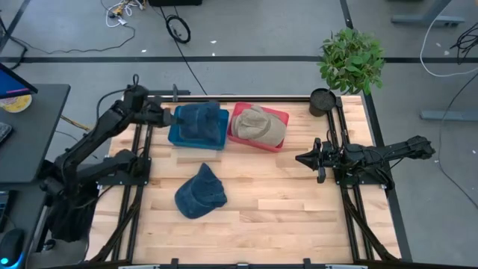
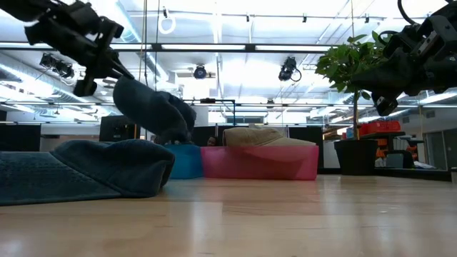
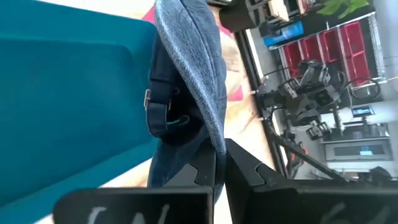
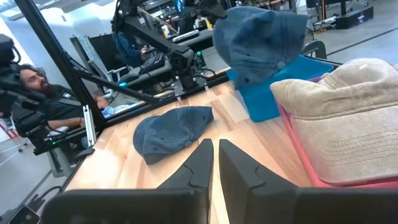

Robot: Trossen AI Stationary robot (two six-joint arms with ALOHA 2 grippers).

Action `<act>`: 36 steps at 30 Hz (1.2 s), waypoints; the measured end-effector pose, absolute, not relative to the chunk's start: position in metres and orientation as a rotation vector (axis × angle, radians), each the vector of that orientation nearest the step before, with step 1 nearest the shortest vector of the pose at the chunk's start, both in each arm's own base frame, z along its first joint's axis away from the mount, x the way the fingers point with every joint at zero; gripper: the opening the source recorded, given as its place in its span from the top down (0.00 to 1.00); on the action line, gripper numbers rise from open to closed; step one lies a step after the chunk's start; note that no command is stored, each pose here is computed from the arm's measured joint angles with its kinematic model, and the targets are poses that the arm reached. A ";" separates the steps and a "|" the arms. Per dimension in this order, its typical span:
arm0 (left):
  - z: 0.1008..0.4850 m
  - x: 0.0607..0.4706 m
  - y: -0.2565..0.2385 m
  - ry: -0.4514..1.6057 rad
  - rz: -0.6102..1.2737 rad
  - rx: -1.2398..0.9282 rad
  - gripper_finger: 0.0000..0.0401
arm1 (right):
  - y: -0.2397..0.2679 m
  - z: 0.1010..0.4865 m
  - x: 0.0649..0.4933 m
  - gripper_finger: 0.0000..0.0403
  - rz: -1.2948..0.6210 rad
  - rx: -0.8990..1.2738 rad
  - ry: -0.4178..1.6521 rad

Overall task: Pick & Place hat
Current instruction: Put the right blue cap into the blue bin

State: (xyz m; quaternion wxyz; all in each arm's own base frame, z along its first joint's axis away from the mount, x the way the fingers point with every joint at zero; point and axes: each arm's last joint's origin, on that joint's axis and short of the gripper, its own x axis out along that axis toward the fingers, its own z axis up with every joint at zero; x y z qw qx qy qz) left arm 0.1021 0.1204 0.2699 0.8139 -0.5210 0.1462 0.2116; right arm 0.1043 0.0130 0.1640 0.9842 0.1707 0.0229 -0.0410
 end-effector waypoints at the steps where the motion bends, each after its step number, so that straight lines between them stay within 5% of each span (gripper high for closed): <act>1: 0.268 0.102 0.124 0.319 0.448 -1.116 0.97 | 0.013 0.164 0.104 0.92 -0.082 0.343 0.046; 23: 0.218 0.121 0.171 0.486 0.353 -1.261 0.97 | 0.013 0.164 0.104 0.92 -0.083 0.343 0.046; 36: 0.192 0.114 0.183 0.649 0.685 -1.236 0.86 | 0.013 0.164 0.104 0.92 -0.083 0.343 0.046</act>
